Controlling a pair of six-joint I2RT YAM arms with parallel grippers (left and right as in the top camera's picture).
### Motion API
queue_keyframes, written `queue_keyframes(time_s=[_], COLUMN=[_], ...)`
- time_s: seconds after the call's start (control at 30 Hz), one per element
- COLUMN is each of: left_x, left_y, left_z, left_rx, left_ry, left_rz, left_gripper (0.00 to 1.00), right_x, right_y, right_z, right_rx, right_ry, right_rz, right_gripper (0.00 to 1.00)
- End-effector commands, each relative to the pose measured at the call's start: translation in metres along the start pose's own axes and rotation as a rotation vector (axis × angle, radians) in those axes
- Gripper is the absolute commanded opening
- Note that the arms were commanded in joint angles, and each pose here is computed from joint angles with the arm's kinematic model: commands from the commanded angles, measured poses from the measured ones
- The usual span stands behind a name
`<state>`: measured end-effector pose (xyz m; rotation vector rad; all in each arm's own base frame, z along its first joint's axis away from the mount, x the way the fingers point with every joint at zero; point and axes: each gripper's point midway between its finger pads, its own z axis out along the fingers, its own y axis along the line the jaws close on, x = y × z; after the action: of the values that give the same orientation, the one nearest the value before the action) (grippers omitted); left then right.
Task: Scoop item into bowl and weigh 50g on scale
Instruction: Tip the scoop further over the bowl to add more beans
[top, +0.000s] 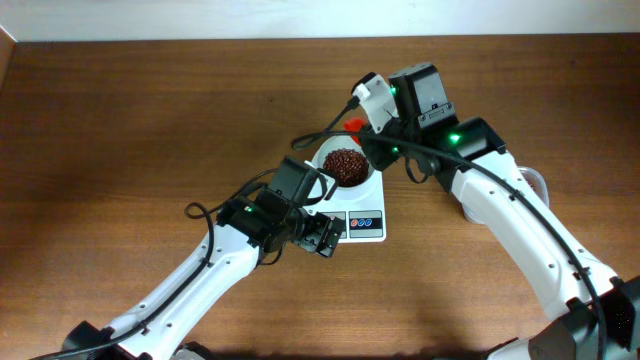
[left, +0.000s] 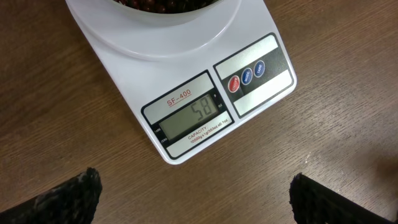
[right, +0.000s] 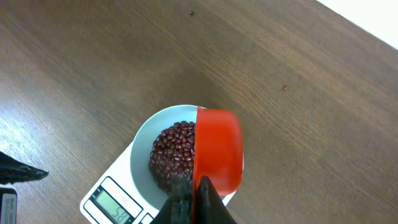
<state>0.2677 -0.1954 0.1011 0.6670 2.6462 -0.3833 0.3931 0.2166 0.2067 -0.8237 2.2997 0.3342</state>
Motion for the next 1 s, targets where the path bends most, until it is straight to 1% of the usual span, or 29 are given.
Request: queue_keyframes(time_s=[0.0, 0.03, 0.17, 0.27, 0.37, 0.47, 0.63, 0.7, 0.77, 0.9, 0.97], left_x=[0.002, 0.002, 0.002, 0.002, 0.002, 0.002, 0.002, 0.002, 0.002, 0.002, 0.002], left_y=[0.002, 0.002, 0.002, 0.002, 0.002, 0.002, 0.002, 0.002, 0.002, 0.002, 0.002], left_z=[0.001, 0.001, 0.001, 0.001, 0.001, 0.001, 0.001, 0.001, 0.001, 0.001, 0.001], left_rx=[-0.006, -0.005, -0.006, -0.006, -0.006, -0.006, -0.006, -0.006, -0.006, -0.005, -0.006], left_ry=[0.005, 0.005, 0.005, 0.005, 0.005, 0.005, 0.005, 0.005, 0.005, 0.005, 0.005], left_rz=[0.012, 0.012, 0.012, 0.012, 0.012, 0.012, 0.012, 0.012, 0.012, 0.012, 0.012], left_gripper=[0.99, 0.99, 0.99, 0.99, 0.99, 0.99, 0.99, 0.99, 0.99, 0.99, 0.99], right_x=[-0.011, -0.012, -0.016, -0.018, -0.017, -0.016, -0.007, -0.004, -0.001, 0.009, 0.009], right_y=[-0.009, -0.011, -0.016, -0.019, -0.021, -0.021, -0.022, -0.015, -0.004, -0.009, -0.006], right_z=[-0.011, -0.013, -0.025, -0.032, -0.032, -0.030, -0.013, -0.006, 0.000, 0.014, 0.017], right_rx=[-0.024, -0.063, -0.209, -0.272, -0.276, -0.273, -0.281, -0.295, -0.280, -0.075, -0.041], right_ry=[-0.047, -0.061, -0.102, -0.120, -0.117, -0.111, -0.068, -0.052, -0.034, 0.029, 0.041], right_rz=[0.112, 0.168, 0.299, 0.343, 0.386, 0.391, 0.407, 0.359, 0.257, 0.073, 0.039], right_gripper=[0.04, 0.04, 0.04, 0.04, 0.04, 0.04, 0.04, 0.04, 0.04, 0.04, 0.04])
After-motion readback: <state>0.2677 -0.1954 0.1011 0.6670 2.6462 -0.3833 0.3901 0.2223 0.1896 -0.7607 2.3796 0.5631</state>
